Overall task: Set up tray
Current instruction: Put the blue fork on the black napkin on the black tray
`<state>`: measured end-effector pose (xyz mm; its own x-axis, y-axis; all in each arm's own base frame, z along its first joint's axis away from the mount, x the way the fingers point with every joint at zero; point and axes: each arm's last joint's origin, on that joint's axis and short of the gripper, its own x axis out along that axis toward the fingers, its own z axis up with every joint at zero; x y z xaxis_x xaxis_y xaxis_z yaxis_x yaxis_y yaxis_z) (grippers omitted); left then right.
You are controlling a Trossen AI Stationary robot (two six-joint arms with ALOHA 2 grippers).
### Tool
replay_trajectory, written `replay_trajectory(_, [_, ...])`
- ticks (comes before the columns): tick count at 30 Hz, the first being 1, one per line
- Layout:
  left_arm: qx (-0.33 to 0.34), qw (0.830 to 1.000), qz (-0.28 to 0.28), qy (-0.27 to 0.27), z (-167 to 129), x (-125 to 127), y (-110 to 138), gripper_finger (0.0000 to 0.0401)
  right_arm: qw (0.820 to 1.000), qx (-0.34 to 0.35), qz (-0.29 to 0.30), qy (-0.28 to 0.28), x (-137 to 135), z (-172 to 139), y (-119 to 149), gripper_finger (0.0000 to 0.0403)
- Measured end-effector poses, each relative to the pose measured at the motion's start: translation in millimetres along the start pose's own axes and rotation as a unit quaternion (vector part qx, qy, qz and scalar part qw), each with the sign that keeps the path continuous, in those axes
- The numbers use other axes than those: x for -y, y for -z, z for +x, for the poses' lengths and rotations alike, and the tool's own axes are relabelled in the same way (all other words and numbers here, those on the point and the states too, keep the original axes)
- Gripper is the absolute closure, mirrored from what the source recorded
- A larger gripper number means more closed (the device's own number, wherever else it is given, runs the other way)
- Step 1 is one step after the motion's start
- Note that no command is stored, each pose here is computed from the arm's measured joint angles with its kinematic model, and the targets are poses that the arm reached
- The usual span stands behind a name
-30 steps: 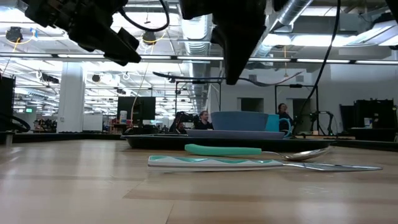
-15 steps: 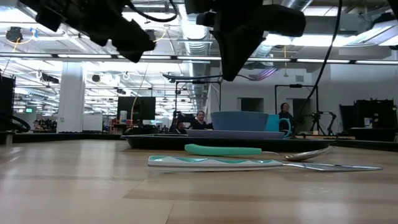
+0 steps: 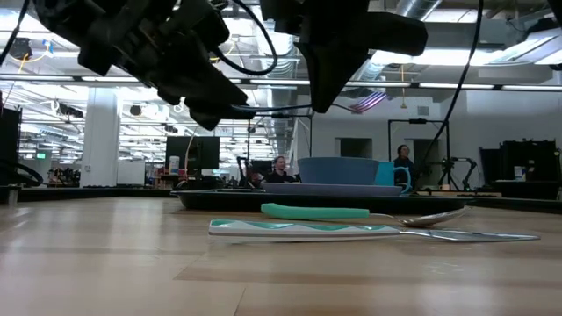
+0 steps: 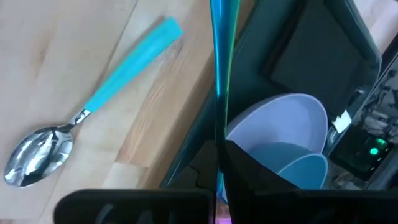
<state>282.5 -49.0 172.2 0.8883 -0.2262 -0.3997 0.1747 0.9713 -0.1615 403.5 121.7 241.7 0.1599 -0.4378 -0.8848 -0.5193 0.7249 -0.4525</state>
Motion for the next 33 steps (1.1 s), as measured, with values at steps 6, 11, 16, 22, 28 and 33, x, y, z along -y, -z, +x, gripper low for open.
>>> replay_trajectory(6, [0.016,1.000,-0.026,0.004,1.4,1.4,-9.8,0.0266,1.000,0.014,-0.024,0.004,-2.8,-2.0,-3.6,0.0399])
replay_trajectory(11, [0.012,0.999,-0.049,0.016,1.7,0.2,-12.8,0.0266,1.000,0.011,-0.025,0.016,-1.6,-1.9,-3.3,0.0399])
replay_trajectory(16, [0.002,0.997,-0.072,0.015,1.3,-4.8,-11.5,0.0266,0.999,0.015,-0.033,0.024,-1.2,-1.9,-4.6,0.0398])
replay_trajectory(22, [-0.003,0.997,-0.080,-0.011,0.4,-13.5,-10.4,0.0266,0.999,0.014,-0.033,0.028,-0.9,-2.0,-4.6,0.0398])
replay_trajectory(28, [-0.008,0.996,-0.086,-0.019,-0.2,-18.4,-9.5,0.0266,0.999,0.015,-0.034,0.027,-1.8,-2.5,-4.8,0.0399])
replay_trajectory(33, [-0.016,0.997,-0.079,0.003,-0.4,-18.2,-8.8,0.0268,0.998,0.016,-0.041,0.034,-1.3,-2.6,-5.3,0.0399])
